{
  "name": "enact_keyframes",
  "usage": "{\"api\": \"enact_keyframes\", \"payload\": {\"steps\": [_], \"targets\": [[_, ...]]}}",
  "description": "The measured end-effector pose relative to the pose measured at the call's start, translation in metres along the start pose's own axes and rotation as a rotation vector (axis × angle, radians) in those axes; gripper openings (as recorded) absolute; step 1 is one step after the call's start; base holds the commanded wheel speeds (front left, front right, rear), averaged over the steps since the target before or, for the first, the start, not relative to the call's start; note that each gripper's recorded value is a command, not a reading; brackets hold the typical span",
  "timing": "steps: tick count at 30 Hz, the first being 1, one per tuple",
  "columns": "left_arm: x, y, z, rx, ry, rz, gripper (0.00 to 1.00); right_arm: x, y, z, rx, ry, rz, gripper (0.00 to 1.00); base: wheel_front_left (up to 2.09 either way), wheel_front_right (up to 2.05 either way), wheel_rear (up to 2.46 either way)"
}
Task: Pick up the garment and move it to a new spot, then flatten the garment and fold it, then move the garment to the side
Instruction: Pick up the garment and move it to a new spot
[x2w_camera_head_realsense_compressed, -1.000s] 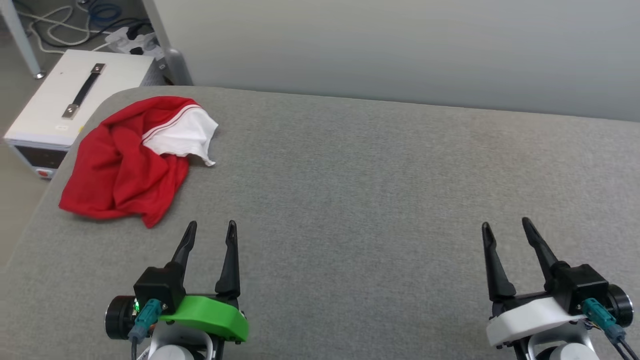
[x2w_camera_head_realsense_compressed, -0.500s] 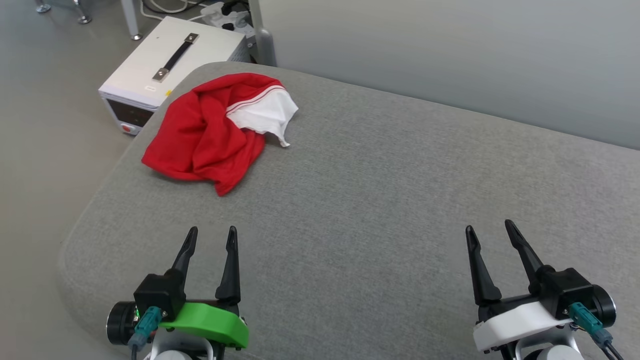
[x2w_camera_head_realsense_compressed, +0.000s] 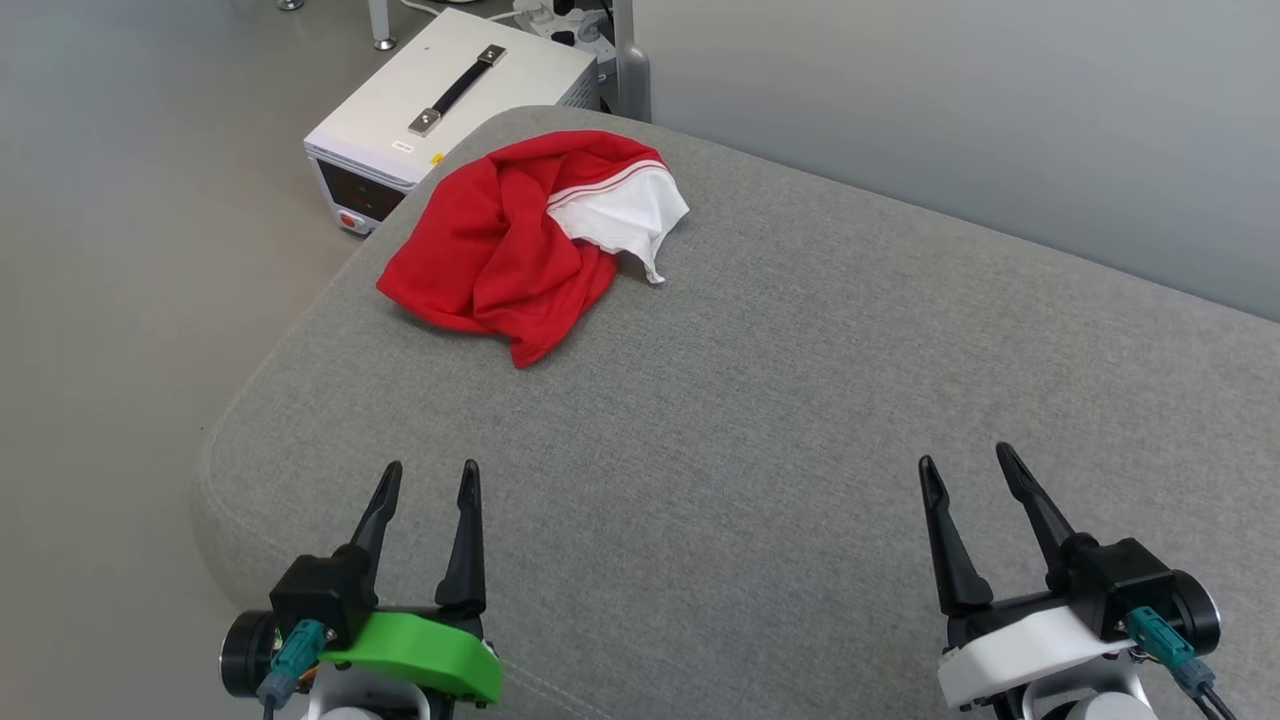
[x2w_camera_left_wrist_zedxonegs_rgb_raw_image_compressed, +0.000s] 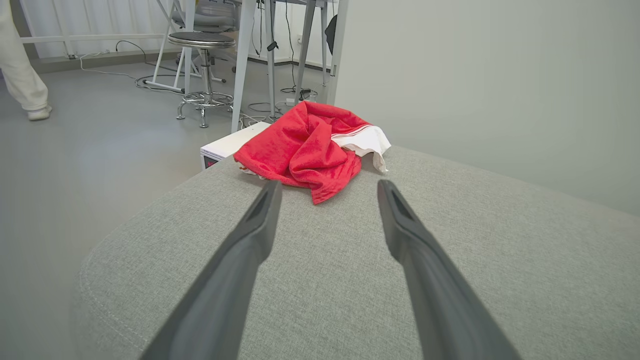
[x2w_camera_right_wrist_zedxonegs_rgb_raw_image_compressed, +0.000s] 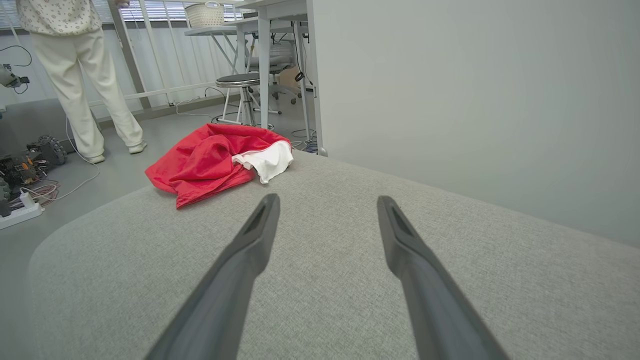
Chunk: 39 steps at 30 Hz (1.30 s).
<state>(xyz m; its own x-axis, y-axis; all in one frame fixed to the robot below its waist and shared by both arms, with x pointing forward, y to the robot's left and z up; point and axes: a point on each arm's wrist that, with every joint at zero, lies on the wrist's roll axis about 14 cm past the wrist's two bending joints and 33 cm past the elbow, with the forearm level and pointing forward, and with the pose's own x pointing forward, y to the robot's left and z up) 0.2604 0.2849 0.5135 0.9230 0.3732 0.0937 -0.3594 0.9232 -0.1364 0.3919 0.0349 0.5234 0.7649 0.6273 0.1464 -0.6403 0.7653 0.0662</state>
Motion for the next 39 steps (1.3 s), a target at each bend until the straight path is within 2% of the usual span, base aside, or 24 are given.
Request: {"api": "enact_keyframes", "payload": {"steps": [13,17,22,27,34,36,39], "targets": [[0.012,0.004,-0.010,-0.003,0.037,0.024,1.00,-0.001,-0.011,-0.015,-0.011,0.033,-0.020,1.00,0.00,0.00,0.00],[0.041,0.001,-0.018,0.022,0.062,-0.004,1.00,0.009,-0.022,-0.015,-0.030,0.014,-0.034,1.00,0.00,0.00,0.00],[0.094,-0.002,-0.033,0.116,0.128,-0.084,1.00,0.016,-0.039,-0.024,-0.046,0.012,-0.055,1.00,0.00,0.00,0.00],[0.160,-0.002,-0.048,0.245,0.282,-0.152,1.00,0.019,-0.063,-0.038,-0.055,0.023,-0.090,1.00,0.00,0.00,0.00],[0.217,-0.012,-0.083,0.281,0.552,-0.212,1.00,0.016,-0.094,-0.061,-0.056,0.054,-0.153,1.00,0.00,0.00,0.00],[0.227,-0.007,-0.092,0.304,0.617,-0.209,1.00,0.012,-0.100,-0.069,-0.053,0.071,-0.168,1.00,0.00,0.00,0.00],[0.240,0.001,-0.117,0.284,0.760,-0.183,1.00,0.006,-0.114,-0.083,-0.055,0.102,-0.200,1.00,0.00,0.00,0.00]]}}
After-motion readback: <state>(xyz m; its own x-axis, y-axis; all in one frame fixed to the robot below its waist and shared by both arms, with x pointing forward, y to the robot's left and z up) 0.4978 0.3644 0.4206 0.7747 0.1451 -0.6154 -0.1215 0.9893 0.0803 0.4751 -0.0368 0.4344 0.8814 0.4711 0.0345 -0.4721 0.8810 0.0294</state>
